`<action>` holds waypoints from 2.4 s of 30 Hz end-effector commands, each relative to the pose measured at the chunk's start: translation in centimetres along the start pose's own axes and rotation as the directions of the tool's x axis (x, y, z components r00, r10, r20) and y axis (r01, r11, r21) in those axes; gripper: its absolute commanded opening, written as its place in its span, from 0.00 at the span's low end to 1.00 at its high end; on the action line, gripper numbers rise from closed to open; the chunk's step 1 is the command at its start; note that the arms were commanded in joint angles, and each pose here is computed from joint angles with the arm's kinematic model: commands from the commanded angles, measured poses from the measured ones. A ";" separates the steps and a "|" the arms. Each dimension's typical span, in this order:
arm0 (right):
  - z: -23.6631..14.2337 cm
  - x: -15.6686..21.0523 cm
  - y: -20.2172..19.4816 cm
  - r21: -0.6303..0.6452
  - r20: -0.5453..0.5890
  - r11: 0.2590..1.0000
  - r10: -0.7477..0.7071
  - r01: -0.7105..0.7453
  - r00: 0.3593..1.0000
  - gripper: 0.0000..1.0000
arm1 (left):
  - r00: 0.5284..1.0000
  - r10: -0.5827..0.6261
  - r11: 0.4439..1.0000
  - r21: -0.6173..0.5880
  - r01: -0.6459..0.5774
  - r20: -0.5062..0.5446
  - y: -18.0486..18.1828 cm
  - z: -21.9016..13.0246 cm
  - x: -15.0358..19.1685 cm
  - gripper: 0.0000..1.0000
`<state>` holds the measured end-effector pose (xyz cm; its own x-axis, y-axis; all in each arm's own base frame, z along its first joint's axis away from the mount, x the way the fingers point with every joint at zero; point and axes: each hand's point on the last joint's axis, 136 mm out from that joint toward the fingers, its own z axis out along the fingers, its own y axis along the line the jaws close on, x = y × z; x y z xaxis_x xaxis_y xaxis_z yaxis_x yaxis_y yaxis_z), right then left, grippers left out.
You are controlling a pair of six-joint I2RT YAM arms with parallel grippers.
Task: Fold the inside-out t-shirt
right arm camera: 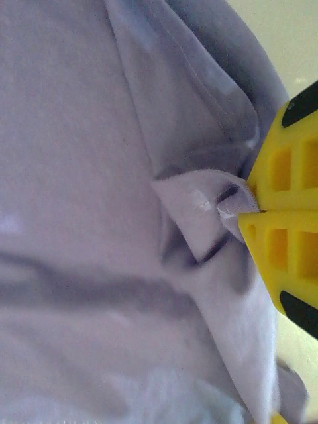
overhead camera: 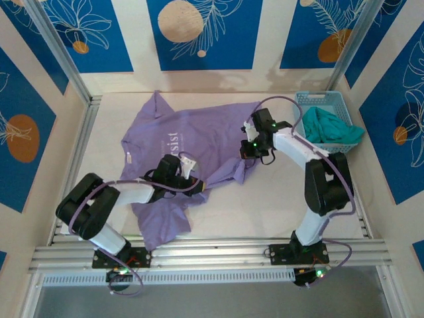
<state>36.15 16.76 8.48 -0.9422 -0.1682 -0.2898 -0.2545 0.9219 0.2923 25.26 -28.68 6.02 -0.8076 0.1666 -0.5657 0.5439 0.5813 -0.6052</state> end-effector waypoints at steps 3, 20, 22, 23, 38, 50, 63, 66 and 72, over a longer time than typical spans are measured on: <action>0.4 -0.2 -2.1 0.138 -0.030 0.990 0.026 -0.022 0.999 0.09 | 0.999 -0.032 0.998 0.063 0.032 -0.001 -1.0 0.5 -1.1 0.00; 1.3 4.1 0.6 0.179 0.052 0.977 0.108 -0.116 0.993 0.50 | 0.999 -0.039 0.996 0.077 0.041 -0.020 -0.9 1.1 -1.1 0.00; 1.7 3.4 0.4 0.205 0.073 0.971 0.107 -0.120 0.992 0.51 | 0.999 -0.039 0.996 0.077 0.040 -0.022 -0.9 1.1 -1.0 0.00; 1.9 3.1 0.1 0.222 0.077 0.967 0.110 -0.125 0.991 0.51 | 0.999 -0.038 0.996 0.077 0.040 -0.020 -0.9 1.1 -1.1 0.00; 2.0 3.3 -2.0 0.335 0.091 0.928 0.138 -0.161 0.986 0.24 | 0.999 -0.043 0.996 0.083 0.046 -0.030 -0.7 1.4 -0.7 0.00; -0.3 1.7 -0.2 0.181 0.165 0.978 0.075 -0.104 0.983 0.05 | 0.998 -0.052 0.995 0.088 0.056 -0.047 -0.7 1.7 -0.4 0.00; -5.7 3.2 8.2 -0.610 0.170 0.786 0.004 0.102 0.985 0.08 | 0.998 -0.054 0.994 0.093 0.057 -0.037 -1.0 2.0 -1.0 0.00; -3.3 2.5 5.6 -0.542 0.109 0.841 0.066 0.003 0.992 0.09 | 0.998 -0.056 0.994 0.092 0.060 -0.042 -1.0 2.0 -0.8 0.00; 0.3 2.7 0.7 -0.257 0.035 0.961 0.110 -0.098 0.993 0.15 | 0.997 -0.058 0.994 0.092 0.062 -0.044 -0.9 2.0 -0.7 0.00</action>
<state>32.70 18.58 8.01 -0.9574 -0.0481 -0.2847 -0.2285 0.7291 0.6451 25.67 -30.40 5.24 -0.8520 0.1692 -0.4954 0.5008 0.5395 -0.6769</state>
